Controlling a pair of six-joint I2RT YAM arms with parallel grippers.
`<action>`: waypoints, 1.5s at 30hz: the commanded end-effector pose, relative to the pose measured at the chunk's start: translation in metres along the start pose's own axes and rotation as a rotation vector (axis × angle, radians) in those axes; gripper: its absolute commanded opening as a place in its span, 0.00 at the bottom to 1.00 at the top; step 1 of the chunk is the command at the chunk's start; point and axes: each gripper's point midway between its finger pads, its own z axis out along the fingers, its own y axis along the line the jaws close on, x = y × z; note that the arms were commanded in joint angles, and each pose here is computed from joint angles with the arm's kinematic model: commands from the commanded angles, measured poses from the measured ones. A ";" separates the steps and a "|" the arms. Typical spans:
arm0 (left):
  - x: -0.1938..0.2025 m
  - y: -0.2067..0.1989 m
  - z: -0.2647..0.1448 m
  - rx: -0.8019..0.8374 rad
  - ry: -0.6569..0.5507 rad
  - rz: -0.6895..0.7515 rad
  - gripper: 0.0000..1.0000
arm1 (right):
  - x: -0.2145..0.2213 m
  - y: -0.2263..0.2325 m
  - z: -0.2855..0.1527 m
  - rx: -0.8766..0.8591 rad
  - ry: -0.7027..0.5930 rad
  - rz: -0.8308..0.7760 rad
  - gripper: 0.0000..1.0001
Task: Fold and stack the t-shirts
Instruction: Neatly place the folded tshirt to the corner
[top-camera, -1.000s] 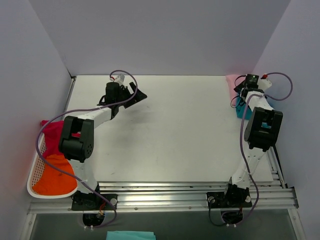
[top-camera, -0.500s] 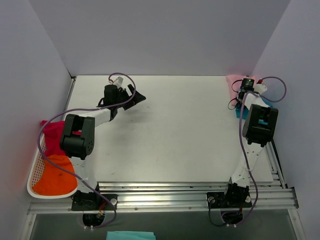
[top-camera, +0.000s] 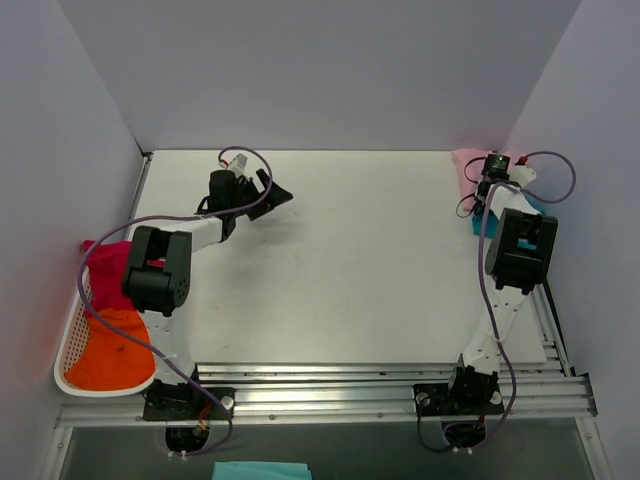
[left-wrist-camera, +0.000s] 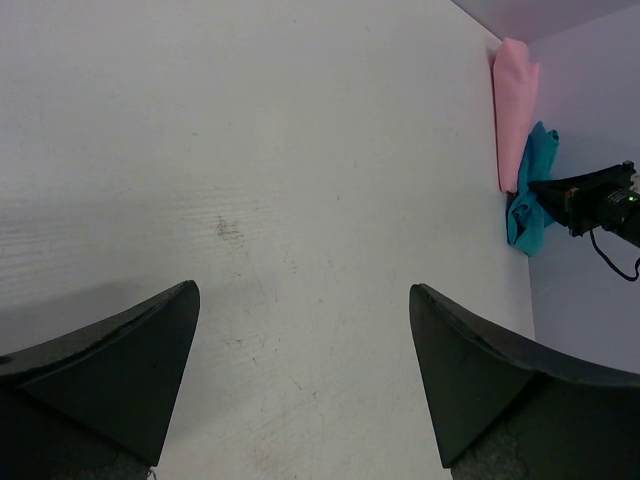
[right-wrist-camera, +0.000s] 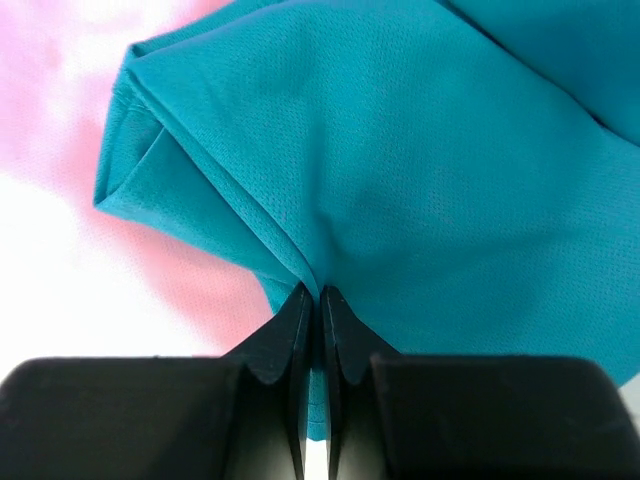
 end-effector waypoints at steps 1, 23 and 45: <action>-0.012 -0.011 -0.001 0.055 -0.031 0.023 0.95 | -0.056 0.018 -0.042 -0.053 -0.110 0.064 0.00; -0.007 -0.004 0.012 0.069 -0.006 0.018 0.95 | -0.080 0.157 -0.071 -0.349 -0.236 0.092 0.00; -0.022 -0.011 0.001 0.045 -0.033 0.069 0.95 | -0.051 0.176 -0.090 -0.353 -0.273 0.080 1.00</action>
